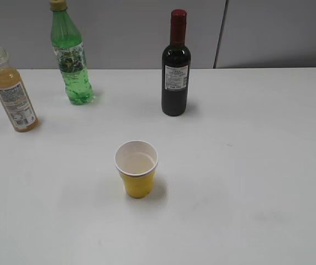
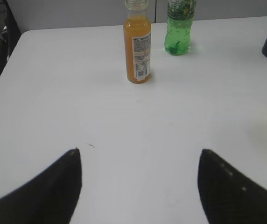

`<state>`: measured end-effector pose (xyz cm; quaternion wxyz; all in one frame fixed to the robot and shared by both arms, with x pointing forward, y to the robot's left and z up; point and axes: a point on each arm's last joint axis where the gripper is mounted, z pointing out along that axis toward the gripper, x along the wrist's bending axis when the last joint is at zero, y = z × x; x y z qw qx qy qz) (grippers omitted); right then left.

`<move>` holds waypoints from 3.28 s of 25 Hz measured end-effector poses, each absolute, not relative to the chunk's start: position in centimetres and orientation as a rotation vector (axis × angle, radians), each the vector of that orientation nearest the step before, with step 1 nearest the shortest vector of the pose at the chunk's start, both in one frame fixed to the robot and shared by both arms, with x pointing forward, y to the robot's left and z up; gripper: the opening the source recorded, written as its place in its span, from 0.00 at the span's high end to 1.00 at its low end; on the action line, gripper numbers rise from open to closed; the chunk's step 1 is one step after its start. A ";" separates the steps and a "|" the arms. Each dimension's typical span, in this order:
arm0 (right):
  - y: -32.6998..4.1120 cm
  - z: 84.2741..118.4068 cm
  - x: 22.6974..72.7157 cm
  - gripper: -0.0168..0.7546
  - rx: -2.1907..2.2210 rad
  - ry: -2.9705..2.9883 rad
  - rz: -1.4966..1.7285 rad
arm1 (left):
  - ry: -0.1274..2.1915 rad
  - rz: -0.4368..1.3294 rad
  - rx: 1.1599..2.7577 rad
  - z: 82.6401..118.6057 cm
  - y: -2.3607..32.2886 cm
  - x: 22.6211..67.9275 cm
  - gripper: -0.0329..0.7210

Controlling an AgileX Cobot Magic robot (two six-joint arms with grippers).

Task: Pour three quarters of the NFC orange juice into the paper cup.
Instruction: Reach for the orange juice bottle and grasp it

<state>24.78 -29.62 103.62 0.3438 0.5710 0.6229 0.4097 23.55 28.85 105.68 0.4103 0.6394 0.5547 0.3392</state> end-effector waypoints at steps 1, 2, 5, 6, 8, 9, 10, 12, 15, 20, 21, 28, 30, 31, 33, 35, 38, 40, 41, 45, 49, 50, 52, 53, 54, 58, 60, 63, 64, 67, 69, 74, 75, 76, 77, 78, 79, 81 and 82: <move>-29.6 103.6 24.8 0.21 1.483 1.618 1.064 | 1.396 0.854 1.610 105.7 28.8 23.6 0.17; -29.6 103.6 24.8 0.21 1.483 1.618 1.064 | 1.396 0.854 1.610 105.7 28.8 23.6 0.17; -29.6 103.6 24.8 0.21 1.483 1.618 1.064 | 1.396 0.854 1.610 105.7 28.8 23.6 0.17; -29.6 103.6 24.8 0.21 1.483 1.618 1.064 | 1.396 0.854 1.610 105.7 28.8 23.6 0.17; -29.6 103.6 24.8 0.21 1.483 1.618 1.064 | 1.396 0.854 1.610 105.7 28.8 23.6 0.17; -29.6 103.6 24.8 0.21 1.483 1.618 1.064 | 1.396 0.854 1.610 105.7 28.8 23.6 0.17; -29.6 103.6 24.8 0.21 1.483 1.618 1.064 | 1.396 0.854 1.610 105.7 28.8 23.6 0.17; -29.6 103.6 24.8 0.21 1.484 1.619 1.064 | 1.396 0.854 1.610 105.7 28.8 23.6 0.17; -29.6 103.6 24.8 0.21 1.484 1.619 1.064 | 1.396 0.854 1.610 105.7 28.8 23.6 0.17; -29.6 103.6 24.8 0.21 1.484 1.619 1.064 | 1.396 0.854 1.610 105.7 28.8 23.6 0.17; -29.6 103.6 24.8 0.21 1.484 1.619 1.064 | 1.396 0.854 1.610 105.7 28.8 23.6 0.17; -29.6 103.6 24.8 0.21 1.484 1.619 1.064 | 1.388 0.864 1.599 105.9 28.9 23.6 0.10; -29.6 103.6 24.8 0.21 1.484 1.619 1.064 | 1.374 0.884 1.577 106.4 28.9 23.8 0.08; -29.6 103.6 24.8 0.21 1.484 1.619 1.064 | 1.366 0.896 1.561 106.8 28.9 24.1 0.07; -29.6 103.6 24.8 0.21 1.484 1.619 1.064 | 1.353 0.920 1.528 107.5 29.0 25.1 0.07; -29.6 103.6 24.8 0.21 1.484 1.619 1.064 | 1.336 0.951 1.485 108.2 29.1 26.4 0.07; -29.6 103.6 24.8 0.21 1.484 1.619 1.064 | 1.311 0.997 1.424 109.2 29.2 28.4 0.07; -29.6 103.6 24.8 0.21 1.484 1.619 1.064 | 1.300 1.024 1.400 109.7 29.3 29.9 0.07; -29.6 103.6 24.8 0.21 1.484 1.619 1.064 | 1.288 1.044 1.383 110.0 29.4 30.5 0.07; -29.6 103.6 24.8 0.21 1.484 1.619 1.064 | 1.273 1.094 1.358 110.4 29.6 33.5 0.07; -29.6 103.6 24.8 0.21 1.484 1.619 1.064 | 1.290 1.111 1.350 110.1 29.8 36.5 0.07; -29.6 103.6 24.8 0.21 1.484 1.619 1.064 | 1.297 1.113 1.350 109.9 29.8 37.3 0.07; -29.6 103.6 24.8 0.21 1.484 1.619 1.064 | 1.302 1.126 1.339 109.5 29.9 38.8 0.07; -29.6 103.6 24.8 0.21 1.484 1.619 1.064 | 1.308 1.131 1.336 109.1 30.0 39.6 0.07; -29.6 103.6 24.8 0.21 1.484 1.619 1.064 | 1.318 1.132 1.340 108.5 30.0 40.3 0.07; -29.6 103.6 24.8 0.21 1.484 1.619 1.064 | 1.344 1.157 1.342 105.1 30.3 42.1 0.08; -29.6 103.6 24.8 0.21 1.484 1.619 1.064 | 1.349 1.174 1.341 103.4 30.4 42.4 0.09; -29.6 103.6 24.8 0.21 1.484 1.619 1.064 | 1.353 1.168 1.356 101.5 30.4 43.3 0.09; -29.6 103.6 24.8 0.21 1.484 1.619 1.064 | 1.356 1.155 1.358 101.0 30.3 43.7 0.09; -29.6 103.6 24.8 0.21 1.484 1.619 1.064 | 1.343 1.119 1.374 99.5 30.0 45.1 0.09; -29.6 103.6 24.8 0.21 1.484 1.619 1.064 | 1.344 1.101 1.371 98.5 29.9 46.0 0.09; -29.6 103.6 24.8 0.21 1.484 1.619 1.064 | 1.319 1.082 1.392 96.3 29.6 47.5 0.09; -29.6 103.6 24.8 0.21 1.484 1.619 1.064 | 1.313 1.075 1.399 95.9 29.6 47.7 0.09; -29.6 103.6 24.8 0.21 1.484 1.619 1.064 | 1.301 1.074 1.395 95.7 29.5 47.9 0.09; -29.6 103.6 24.8 0.21 1.484 1.619 1.064 | 1.296 1.067 1.389 95.3 29.4 48.1 0.08; -29.6 103.6 24.8 0.21 1.484 1.619 1.064 | 1.300 1.057 1.378 95.0 29.4 48.2 0.07; -29.6 103.6 24.8 0.21 1.484 1.619 1.064 | 1.309 1.046 1.373 94.6 29.4 48.4 0.06; -29.6 103.6 24.8 0.21 1.484 1.619 1.064 | 1.316 1.038 1.355 94.0 29.4 48.6 0.06; -29.6 103.6 24.8 0.21 1.484 1.619 1.064 | 1.321 1.036 1.349 93.7 29.4 48.8 0.06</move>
